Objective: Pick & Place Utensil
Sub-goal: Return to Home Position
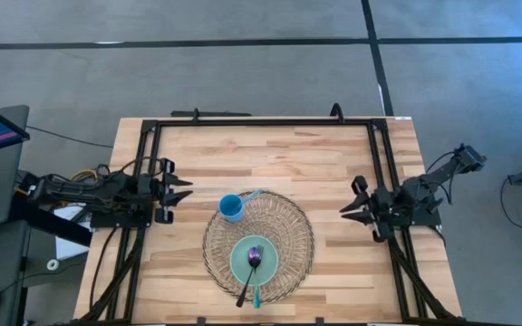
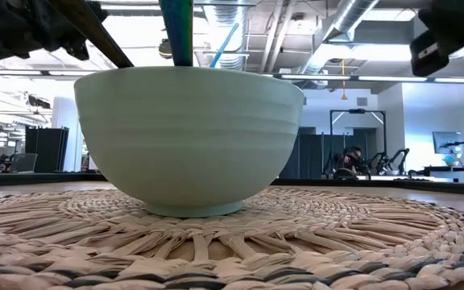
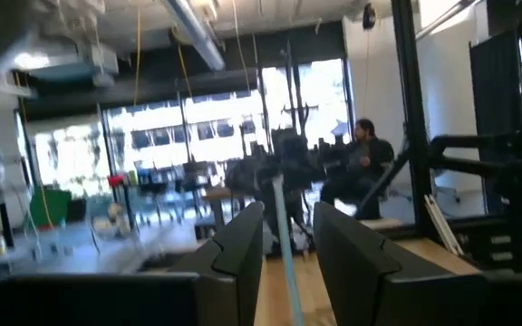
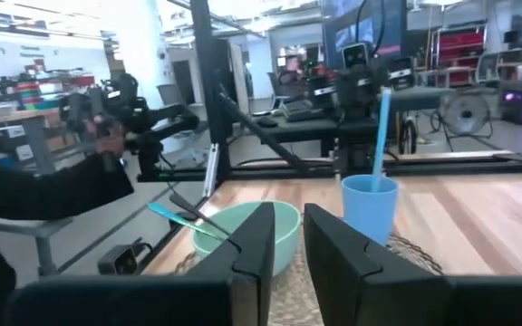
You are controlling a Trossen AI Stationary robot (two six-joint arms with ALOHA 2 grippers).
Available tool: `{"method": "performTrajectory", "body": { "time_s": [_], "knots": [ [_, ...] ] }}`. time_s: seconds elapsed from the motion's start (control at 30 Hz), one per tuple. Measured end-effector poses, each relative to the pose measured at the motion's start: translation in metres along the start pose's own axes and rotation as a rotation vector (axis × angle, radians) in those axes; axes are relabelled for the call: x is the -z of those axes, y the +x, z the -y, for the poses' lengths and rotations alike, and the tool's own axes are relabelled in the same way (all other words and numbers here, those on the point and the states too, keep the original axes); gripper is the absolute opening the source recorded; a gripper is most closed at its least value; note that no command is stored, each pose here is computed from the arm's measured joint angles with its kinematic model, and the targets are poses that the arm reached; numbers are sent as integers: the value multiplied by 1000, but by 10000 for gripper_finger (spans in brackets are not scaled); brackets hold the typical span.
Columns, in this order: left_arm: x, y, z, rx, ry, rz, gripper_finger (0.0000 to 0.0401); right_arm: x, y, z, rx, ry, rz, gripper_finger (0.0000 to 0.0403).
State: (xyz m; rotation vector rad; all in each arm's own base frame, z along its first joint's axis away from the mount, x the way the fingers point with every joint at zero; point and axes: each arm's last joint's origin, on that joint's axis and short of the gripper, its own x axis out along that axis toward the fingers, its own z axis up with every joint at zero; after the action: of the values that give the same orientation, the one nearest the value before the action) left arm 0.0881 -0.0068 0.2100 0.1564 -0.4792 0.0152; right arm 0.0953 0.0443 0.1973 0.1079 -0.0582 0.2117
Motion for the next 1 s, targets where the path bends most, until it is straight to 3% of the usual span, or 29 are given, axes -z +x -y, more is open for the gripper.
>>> {"method": "performTrajectory", "body": {
  "time_s": [0.17, 0.37, 0.67, 1.0],
  "knots": [
    [10, -2, 0, 3, -61, -111, 102, 7, -5, 1, -36, 1, -17, 56],
    [15, -3, -1, -9, -54, -155, 101, 20, -7, -2, -143, -38, -18, 56],
    [25, -5, -2, -20, -58, -264, 101, 26, -8, 0, -139, -56, -30, 56],
    [26, -5, -2, -23, -58, -269, 101, 30, -7, 4, -75, -82, -74, 56]
  ]
}}
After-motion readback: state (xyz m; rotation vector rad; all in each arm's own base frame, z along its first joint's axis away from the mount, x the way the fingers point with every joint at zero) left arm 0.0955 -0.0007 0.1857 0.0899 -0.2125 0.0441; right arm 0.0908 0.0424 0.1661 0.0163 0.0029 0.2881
